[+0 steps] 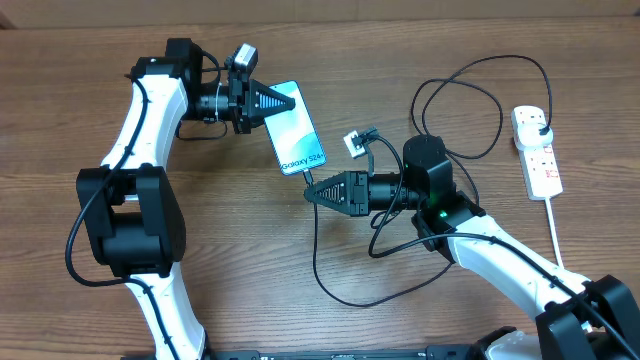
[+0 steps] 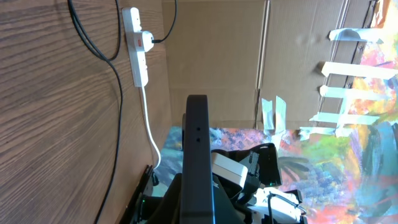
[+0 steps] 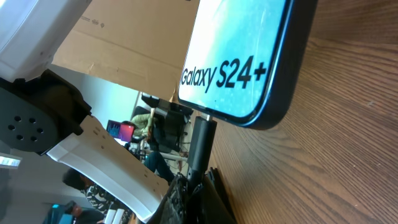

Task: Plug charger to phone and switch on socket
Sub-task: 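Lower the phone with the left gripper onto the held cable tip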

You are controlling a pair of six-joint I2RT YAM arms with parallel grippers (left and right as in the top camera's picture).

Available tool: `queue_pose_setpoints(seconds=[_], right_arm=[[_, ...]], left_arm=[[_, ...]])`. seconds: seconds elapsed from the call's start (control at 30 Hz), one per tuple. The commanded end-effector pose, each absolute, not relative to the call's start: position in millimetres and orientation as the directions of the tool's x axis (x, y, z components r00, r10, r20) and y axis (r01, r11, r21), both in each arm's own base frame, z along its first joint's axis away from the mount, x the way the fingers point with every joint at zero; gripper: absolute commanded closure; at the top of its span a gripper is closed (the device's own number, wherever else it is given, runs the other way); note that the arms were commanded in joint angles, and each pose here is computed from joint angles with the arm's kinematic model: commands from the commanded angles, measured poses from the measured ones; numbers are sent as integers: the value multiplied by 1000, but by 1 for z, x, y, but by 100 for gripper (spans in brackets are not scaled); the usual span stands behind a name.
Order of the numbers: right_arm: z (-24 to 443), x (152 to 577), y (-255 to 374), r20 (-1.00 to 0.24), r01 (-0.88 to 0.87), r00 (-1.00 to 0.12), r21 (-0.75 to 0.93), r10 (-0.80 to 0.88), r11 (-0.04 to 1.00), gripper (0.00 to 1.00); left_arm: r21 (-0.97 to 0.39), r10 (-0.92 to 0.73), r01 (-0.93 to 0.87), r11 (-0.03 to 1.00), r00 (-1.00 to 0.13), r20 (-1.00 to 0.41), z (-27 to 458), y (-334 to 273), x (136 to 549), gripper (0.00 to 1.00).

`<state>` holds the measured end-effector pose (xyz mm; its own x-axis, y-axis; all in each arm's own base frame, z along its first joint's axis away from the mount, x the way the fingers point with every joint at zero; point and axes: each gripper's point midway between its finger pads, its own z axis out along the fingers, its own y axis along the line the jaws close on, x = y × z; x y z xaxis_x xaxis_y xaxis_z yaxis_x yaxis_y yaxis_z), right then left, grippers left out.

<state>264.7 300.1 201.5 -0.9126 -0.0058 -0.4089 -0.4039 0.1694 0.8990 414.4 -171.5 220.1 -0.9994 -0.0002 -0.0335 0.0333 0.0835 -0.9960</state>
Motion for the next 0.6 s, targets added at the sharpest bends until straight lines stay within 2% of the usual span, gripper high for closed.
queue_pose_setpoints(seconds=[0.0,0.57], right_arm=[[197,270,296,-411,-402,-911,896,15,188,96],[197,283,282,-414,-396,-909,896,54,203,96]], left_arm=[[-998,17,50,49,-999,-49,236,-179,412,96],[-998,69,53,33,-996,-51,238,-200,400,96]])
